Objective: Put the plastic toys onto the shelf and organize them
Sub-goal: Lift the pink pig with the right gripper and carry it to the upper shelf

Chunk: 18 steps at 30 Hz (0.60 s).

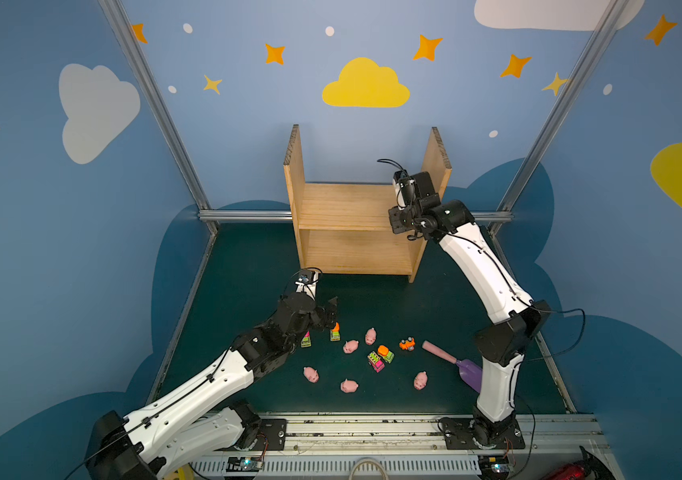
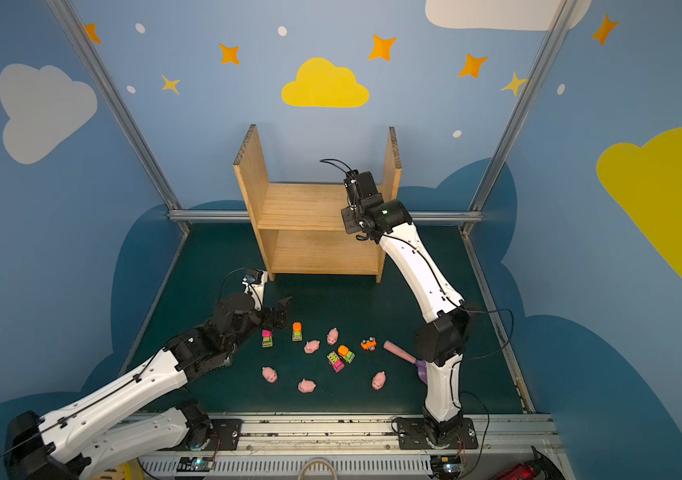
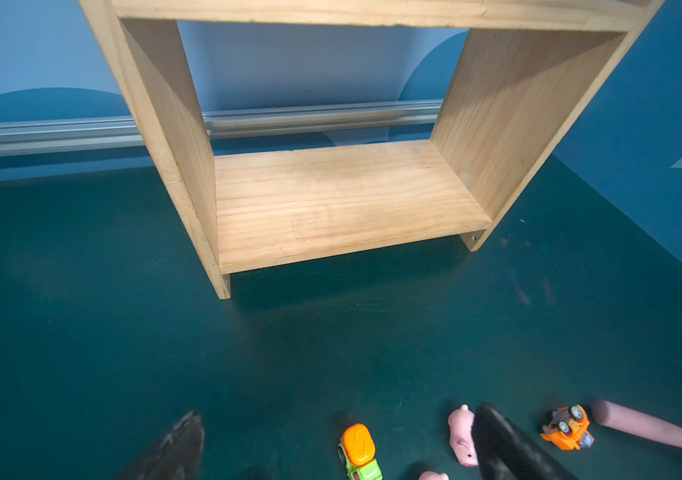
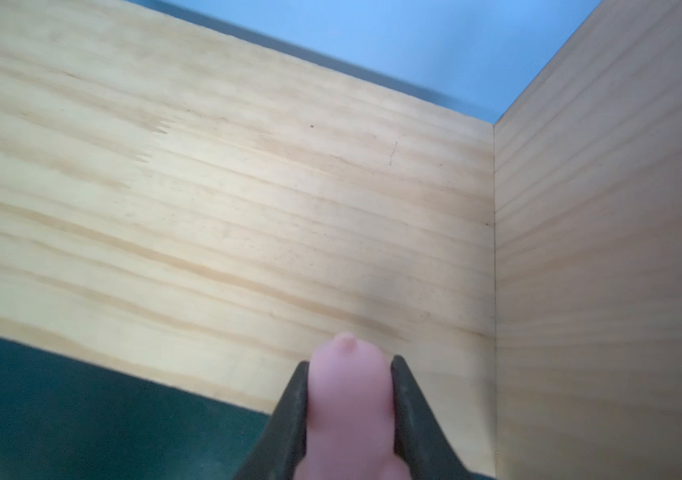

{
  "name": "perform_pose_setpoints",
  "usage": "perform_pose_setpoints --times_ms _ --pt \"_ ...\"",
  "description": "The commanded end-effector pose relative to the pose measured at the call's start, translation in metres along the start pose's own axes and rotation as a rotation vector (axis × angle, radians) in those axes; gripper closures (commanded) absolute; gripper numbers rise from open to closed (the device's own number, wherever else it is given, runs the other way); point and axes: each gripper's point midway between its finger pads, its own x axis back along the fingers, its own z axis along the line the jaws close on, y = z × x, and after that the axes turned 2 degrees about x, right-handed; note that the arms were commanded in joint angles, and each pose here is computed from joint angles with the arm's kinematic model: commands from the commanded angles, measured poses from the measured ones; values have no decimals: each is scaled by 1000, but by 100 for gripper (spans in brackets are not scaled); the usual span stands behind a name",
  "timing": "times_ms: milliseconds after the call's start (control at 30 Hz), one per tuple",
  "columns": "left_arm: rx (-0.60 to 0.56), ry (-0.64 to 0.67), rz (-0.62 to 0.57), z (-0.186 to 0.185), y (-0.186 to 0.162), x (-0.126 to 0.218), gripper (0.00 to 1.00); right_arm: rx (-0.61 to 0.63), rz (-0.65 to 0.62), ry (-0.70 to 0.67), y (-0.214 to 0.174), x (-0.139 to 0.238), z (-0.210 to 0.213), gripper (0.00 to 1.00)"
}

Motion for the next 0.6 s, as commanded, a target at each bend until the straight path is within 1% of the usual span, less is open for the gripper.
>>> perform_pose_setpoints --times_ms 0,200,567 --pt "-12 -14 -27 -5 14 2 0 -1 11 4 1 0 -9 70" --pt "-19 -17 -19 -7 13 0 0 -32 35 -13 -5 -10 -21 70" --pt "-16 -14 -17 -6 14 2 0 -78 64 -19 -14 -26 -28 68"
